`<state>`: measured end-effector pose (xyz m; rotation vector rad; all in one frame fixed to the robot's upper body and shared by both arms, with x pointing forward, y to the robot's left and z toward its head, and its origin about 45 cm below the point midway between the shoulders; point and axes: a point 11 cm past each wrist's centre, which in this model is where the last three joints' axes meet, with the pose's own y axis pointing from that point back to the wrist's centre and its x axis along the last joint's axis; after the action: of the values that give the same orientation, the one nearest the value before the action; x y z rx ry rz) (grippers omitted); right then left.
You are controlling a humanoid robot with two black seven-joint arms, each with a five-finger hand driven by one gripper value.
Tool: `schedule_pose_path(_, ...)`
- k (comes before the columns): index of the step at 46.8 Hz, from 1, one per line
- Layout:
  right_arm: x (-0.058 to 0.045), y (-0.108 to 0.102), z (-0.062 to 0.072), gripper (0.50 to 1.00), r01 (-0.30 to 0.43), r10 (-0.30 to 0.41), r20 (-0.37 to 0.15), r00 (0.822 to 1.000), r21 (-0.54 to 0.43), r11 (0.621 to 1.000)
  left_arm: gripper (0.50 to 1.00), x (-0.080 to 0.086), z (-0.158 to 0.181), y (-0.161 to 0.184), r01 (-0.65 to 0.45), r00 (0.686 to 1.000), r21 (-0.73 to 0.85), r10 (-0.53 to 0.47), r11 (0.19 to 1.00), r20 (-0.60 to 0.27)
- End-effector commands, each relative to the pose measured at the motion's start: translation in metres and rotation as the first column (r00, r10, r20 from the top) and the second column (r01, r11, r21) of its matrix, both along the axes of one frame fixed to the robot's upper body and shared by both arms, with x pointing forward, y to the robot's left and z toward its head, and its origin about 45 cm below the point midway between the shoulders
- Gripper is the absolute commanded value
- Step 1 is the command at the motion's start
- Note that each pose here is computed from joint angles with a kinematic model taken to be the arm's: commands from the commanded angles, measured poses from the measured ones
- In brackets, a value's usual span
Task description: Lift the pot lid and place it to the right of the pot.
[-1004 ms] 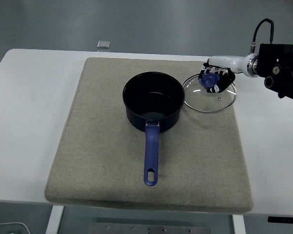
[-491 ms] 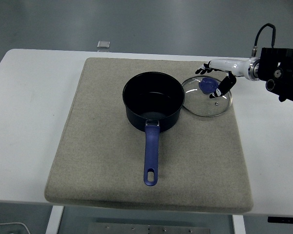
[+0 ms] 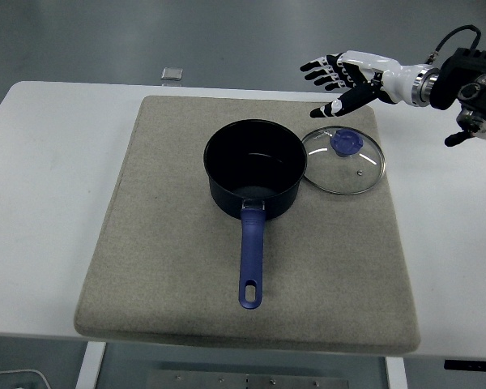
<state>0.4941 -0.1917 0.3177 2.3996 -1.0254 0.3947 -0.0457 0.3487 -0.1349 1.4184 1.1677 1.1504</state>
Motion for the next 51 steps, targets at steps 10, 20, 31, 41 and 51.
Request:
schedule_pose_path(10, 0.011, -0.012, 0.004, 0.893, 0.192, -0.142, -0.158, 0.977, 0.371, 0.908, 1.0, 0.0, 0.0, 0.0, 0.0, 1.0, 0.0, 0.0, 1.0, 0.0)
schedule_pose_path(20, 0.011, -0.014, -0.008, 0.893, 0.277, -0.144, -0.275, 0.951, 0.54, 0.795, 1.0, 0.0, 0.0, 0.0, -0.001, 1.0, 0.0, 0.001, 1.0, 0.0)
schedule_pose_path(31, 0.008, -0.02, -0.043, 0.893, 0.403, -0.121, -0.438, 0.891, 0.636, 0.658, 1.0, 0.0, 0.0, 0.0, -0.001, 1.0, 0.0, 0.001, 1.0, 0.0)
schedule_pose_path(41, 0.009, -0.024, -0.044, 0.895, 0.428, -0.12, -0.458, 0.881, 0.661, 0.616, 1.0, 0.0, 0.0, 0.0, 0.0, 1.0, 0.0, 0.0, 1.0, 0.0)
schedule_pose_path(51, 0.009, -0.026, -0.043, 0.899, 0.426, -0.135, -0.448, 0.884, 0.653, 0.626, 1.0, 0.0, 0.0, 0.0, 0.0, 1.0, 0.0, 0.0, 1.0, 0.0)
